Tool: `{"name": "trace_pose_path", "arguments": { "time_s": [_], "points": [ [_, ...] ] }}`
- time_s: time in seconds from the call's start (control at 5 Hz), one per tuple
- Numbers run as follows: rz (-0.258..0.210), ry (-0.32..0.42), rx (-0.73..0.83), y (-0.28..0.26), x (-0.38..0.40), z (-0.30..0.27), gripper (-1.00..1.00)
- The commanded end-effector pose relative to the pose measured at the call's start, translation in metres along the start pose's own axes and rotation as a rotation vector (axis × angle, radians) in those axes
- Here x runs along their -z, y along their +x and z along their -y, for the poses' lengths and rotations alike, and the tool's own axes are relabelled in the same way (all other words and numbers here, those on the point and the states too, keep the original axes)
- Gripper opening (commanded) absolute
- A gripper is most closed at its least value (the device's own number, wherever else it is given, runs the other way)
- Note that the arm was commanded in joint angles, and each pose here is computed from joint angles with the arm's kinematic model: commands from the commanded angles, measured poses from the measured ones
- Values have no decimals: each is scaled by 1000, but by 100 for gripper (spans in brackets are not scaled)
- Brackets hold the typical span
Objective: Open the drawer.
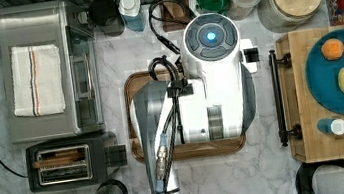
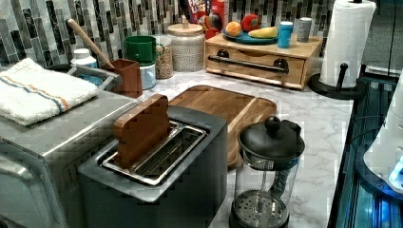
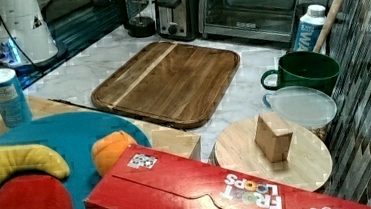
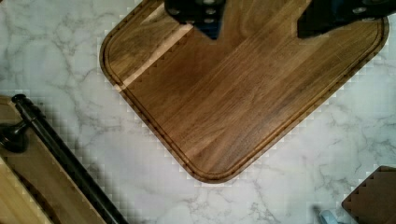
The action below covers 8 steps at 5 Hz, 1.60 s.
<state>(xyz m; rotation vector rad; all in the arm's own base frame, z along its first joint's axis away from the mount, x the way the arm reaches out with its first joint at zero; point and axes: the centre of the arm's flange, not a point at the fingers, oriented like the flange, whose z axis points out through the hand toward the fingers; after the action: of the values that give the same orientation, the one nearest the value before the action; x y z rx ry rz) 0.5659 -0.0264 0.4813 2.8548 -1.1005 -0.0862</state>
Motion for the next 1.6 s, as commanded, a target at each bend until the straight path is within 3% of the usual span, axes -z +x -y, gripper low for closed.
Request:
{"name": "trace_pose_path", "arguments": {
  "time_s": [0.2,0.4,0.8,1.0,1.2,1.6],
  "points": [
    [2,-2,-1,2,-2,-1,100],
    [-7,-7,64,4,-6,-8,100],
    [-78,-47,327,19,-20,-46,100],
    [-55,-56,447,34,-28,-66,100],
    [-105,-58,538,43,-36,-86,100],
    [-112,-59,693,69,-55,-125,100]
  ]
}}
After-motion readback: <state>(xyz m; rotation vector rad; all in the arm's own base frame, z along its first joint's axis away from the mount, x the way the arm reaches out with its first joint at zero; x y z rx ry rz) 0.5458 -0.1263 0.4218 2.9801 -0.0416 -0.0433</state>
